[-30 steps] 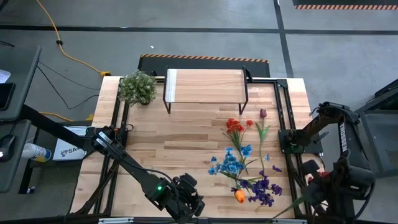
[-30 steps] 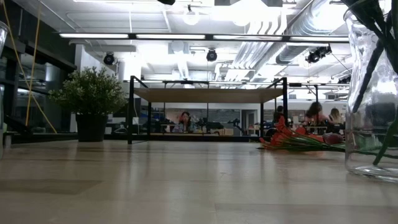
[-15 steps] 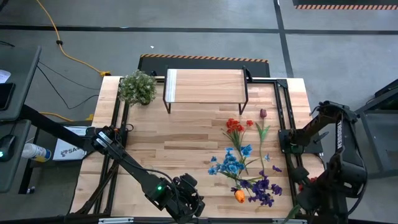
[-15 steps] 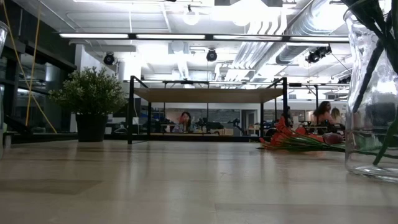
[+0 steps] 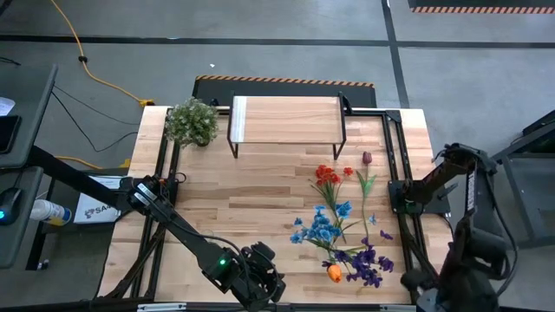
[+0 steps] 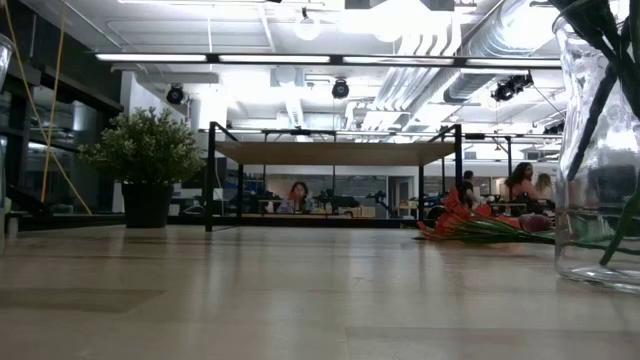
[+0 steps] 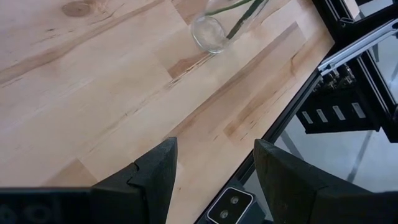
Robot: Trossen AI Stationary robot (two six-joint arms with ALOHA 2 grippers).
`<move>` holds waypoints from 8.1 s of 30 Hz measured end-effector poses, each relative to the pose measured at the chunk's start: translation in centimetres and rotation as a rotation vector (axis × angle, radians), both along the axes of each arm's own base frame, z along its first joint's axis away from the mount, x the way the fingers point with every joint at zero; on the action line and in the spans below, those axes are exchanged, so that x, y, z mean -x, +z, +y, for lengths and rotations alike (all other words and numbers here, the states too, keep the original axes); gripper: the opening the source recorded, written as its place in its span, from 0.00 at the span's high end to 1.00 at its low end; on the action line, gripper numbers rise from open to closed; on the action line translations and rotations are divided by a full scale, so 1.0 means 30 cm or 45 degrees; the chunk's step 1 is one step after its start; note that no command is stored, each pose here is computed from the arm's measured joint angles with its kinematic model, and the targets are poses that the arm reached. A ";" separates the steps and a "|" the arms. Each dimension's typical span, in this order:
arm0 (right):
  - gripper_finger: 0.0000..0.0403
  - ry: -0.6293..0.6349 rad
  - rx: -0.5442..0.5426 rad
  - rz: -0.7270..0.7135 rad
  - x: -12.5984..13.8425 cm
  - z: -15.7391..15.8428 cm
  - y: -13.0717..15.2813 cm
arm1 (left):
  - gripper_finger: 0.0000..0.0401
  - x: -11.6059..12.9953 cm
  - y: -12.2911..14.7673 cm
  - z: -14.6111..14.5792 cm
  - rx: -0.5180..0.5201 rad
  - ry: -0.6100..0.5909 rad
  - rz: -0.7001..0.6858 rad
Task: Pick and place flowers into a vace then onto a shelf
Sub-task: Put the bottom orange flowers into the left transparent vase
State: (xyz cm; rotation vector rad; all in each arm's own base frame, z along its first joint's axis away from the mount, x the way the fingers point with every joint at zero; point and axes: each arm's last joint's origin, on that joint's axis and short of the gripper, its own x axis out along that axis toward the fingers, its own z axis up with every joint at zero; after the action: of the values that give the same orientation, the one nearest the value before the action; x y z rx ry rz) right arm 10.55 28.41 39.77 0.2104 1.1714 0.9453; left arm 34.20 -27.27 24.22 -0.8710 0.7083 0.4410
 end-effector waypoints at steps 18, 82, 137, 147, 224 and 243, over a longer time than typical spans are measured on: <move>1.00 -0.296 -0.169 -0.679 0.002 -0.103 0.326 | 0.39 0.001 -0.001 -0.004 0.027 -0.029 0.019; 1.00 -0.431 2.012 -1.006 -0.419 -0.668 0.343 | 0.39 0.534 0.803 0.470 -0.163 -0.209 -0.701; 1.00 0.329 2.461 -1.076 -0.790 -0.407 0.150 | 0.39 0.313 0.662 0.564 0.210 -0.092 -0.314; 1.00 0.334 2.438 -1.080 -0.792 -0.412 0.148 | 0.39 0.291 0.648 0.552 0.256 -0.147 -0.285; 0.67 0.265 2.350 -1.157 -0.765 -0.370 0.153 | 0.90 0.276 0.587 0.561 -0.003 -0.058 -0.134; 0.67 -0.108 2.393 -1.168 -0.604 -0.458 0.304 | 0.90 0.369 0.655 0.558 -0.270 0.102 -0.324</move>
State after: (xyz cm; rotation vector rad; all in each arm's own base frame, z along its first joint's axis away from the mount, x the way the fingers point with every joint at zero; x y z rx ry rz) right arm 28.66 14.66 48.89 -1.4969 0.7270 -0.4255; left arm 23.14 -10.52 43.88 -0.7401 0.3863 0.4580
